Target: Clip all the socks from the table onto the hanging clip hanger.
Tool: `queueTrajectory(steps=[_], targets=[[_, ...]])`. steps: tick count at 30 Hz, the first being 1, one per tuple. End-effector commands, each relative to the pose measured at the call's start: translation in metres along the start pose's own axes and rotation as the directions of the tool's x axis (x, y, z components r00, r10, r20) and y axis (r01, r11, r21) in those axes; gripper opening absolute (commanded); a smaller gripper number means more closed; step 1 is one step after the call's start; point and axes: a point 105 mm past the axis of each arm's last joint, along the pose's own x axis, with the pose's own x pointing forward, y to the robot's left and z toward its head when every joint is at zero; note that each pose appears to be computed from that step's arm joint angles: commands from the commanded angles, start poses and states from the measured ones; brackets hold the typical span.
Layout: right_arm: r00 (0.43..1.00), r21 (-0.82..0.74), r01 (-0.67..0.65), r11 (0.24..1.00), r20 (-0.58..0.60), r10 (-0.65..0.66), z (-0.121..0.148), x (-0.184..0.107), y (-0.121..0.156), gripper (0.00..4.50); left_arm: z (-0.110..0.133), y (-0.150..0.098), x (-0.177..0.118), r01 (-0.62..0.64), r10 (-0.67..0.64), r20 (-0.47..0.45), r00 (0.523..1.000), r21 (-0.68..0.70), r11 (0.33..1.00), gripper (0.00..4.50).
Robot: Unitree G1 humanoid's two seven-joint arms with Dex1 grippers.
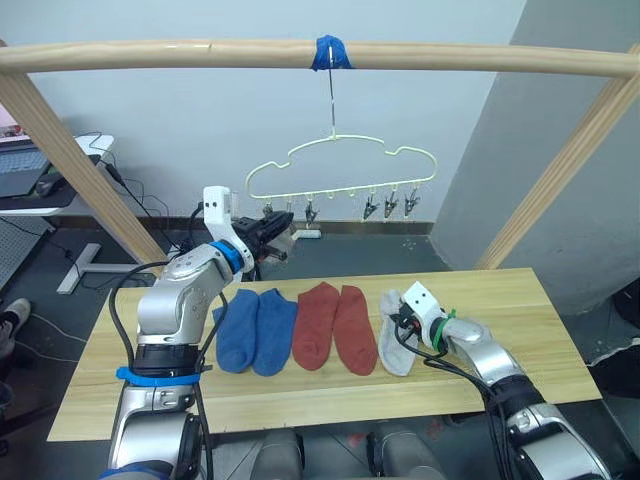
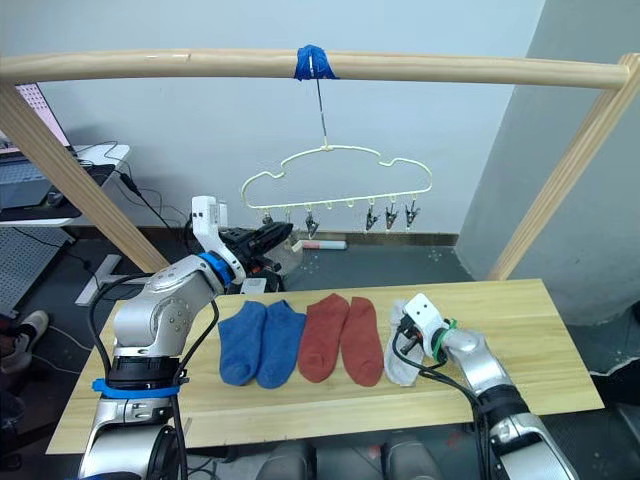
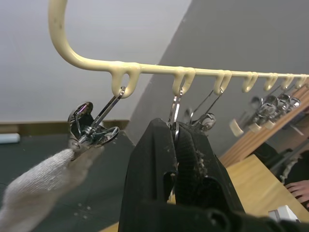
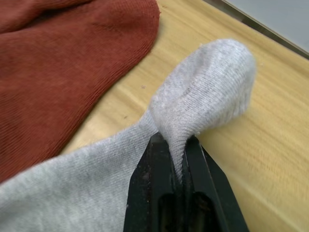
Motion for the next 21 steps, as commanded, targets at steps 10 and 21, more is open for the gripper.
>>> queueTrajectory(steps=[10,21], targets=[[0.860,-0.001,-0.374,0.927,0.373,0.348,0.128,-0.040,0.075,0.03,0.016,-0.012,-0.013,0.124,-0.127,0.020,0.992,-0.421,0.899,0.01],[0.782,-0.031,-0.423,0.906,0.493,0.382,0.186,-0.018,0.097,0.03,0.027,-0.035,-0.014,0.224,-0.214,0.080,0.974,-0.520,0.824,0.01]])
